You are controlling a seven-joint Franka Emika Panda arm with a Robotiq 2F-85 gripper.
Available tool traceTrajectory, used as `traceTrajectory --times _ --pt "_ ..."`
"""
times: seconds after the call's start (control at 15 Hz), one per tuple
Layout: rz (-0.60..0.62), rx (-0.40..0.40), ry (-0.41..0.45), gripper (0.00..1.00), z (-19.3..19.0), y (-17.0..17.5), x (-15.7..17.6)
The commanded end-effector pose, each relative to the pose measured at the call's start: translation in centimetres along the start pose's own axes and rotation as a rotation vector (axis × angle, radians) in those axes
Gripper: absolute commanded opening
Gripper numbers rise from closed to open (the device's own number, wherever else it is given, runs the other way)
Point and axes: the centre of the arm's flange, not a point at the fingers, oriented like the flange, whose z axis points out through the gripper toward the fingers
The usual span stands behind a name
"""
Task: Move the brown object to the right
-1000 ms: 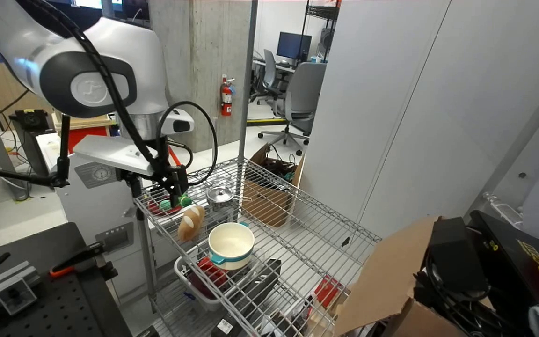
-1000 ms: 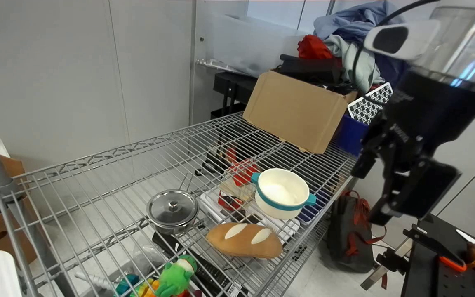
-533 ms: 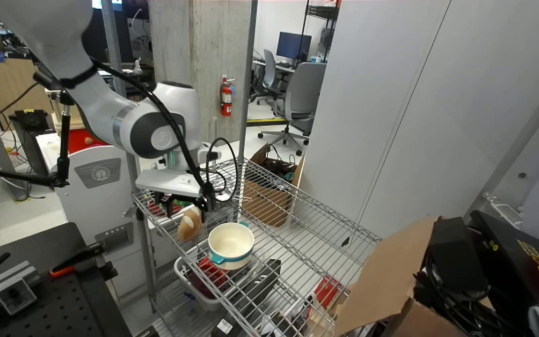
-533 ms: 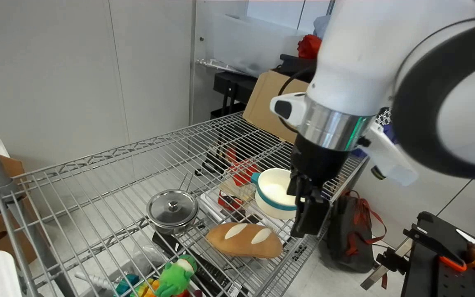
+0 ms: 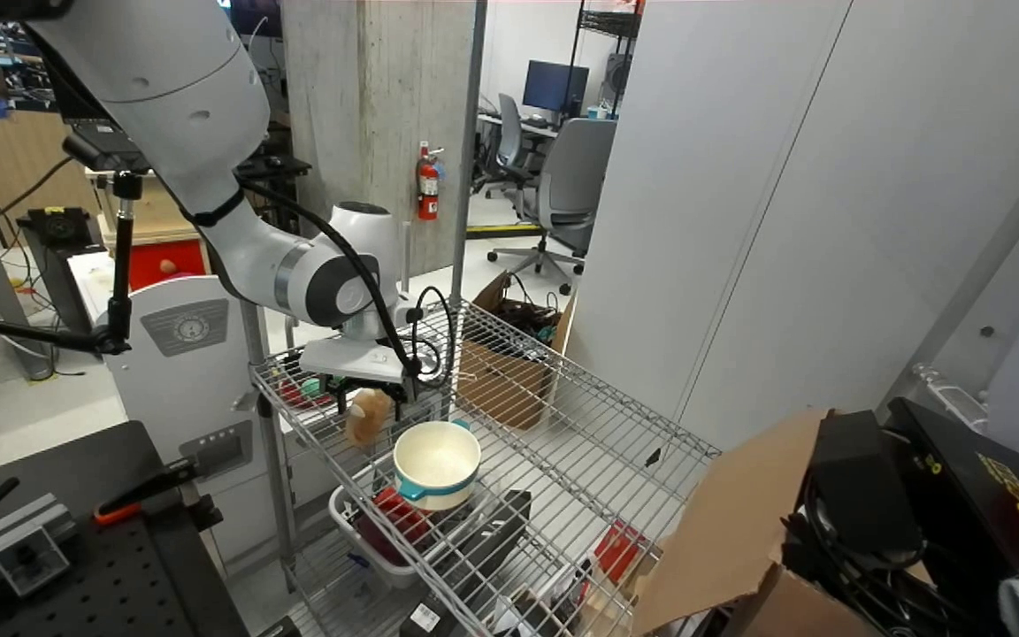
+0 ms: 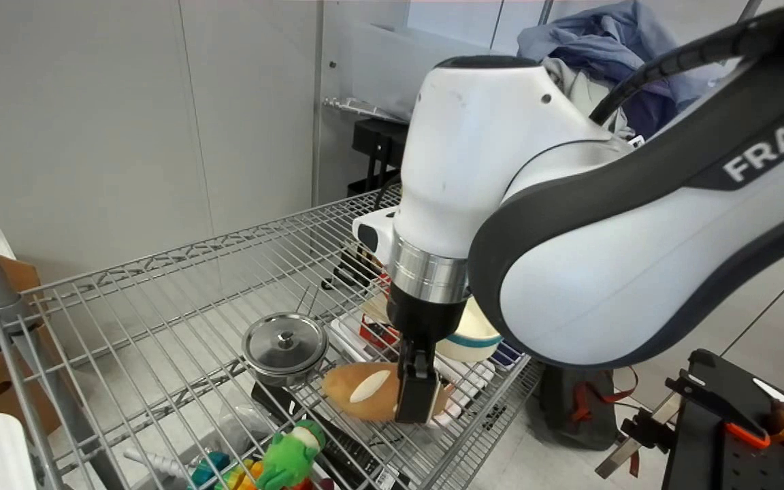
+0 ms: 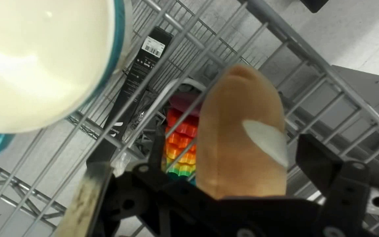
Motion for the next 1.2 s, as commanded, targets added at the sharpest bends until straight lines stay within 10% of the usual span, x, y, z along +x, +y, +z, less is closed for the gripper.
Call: traceTrajectory --times 0.0,0.73,1.13 --pt "-0.005 0.008 -0.008 0.75 -0.5 -0.7 2.8" --pt "-0.013 -0.114 -0.056 0.02 -3.9 -2.6 0.4" --pt "0.177 -0.139 0.043 0.03 -15.9 2.5 -2.6"
